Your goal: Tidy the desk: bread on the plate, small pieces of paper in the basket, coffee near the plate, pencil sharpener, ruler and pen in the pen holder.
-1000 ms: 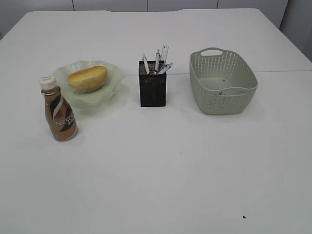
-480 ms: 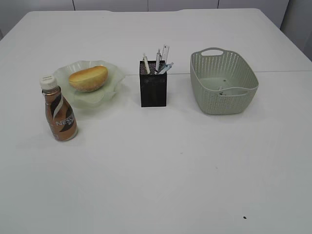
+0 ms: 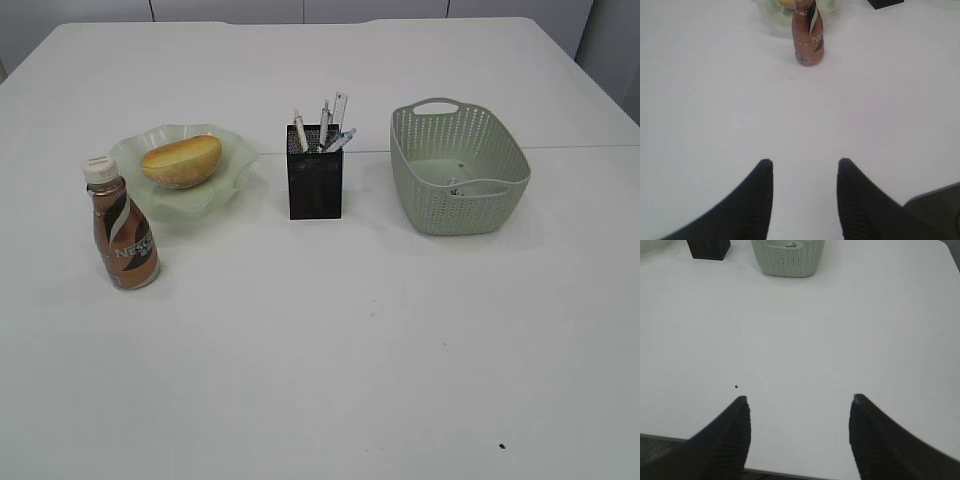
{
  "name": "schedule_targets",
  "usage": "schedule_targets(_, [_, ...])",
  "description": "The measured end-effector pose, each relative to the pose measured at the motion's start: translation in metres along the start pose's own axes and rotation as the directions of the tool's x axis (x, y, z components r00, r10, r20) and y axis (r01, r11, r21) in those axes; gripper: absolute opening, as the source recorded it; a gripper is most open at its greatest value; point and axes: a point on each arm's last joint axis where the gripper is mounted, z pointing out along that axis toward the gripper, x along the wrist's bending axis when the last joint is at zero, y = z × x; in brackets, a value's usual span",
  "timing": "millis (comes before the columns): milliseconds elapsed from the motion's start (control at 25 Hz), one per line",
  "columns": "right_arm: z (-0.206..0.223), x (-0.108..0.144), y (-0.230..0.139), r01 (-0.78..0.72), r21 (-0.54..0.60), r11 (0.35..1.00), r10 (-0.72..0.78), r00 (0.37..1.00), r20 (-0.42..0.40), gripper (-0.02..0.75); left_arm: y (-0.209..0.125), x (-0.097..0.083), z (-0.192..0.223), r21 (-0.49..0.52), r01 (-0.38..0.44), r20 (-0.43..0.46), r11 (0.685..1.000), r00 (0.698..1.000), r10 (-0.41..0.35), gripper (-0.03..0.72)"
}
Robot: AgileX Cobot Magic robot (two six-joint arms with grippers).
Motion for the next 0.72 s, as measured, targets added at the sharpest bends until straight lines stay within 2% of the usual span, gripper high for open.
schedule_targets(720, [0.0, -0.0001, 0.0, 0.001, 0.0, 1.0, -0.001, 1.0, 0.002, 0.486, 0.0, 0.0, 0.0, 0.0, 0.0, 0.0, 1.0, 1.0, 0.0, 0.308])
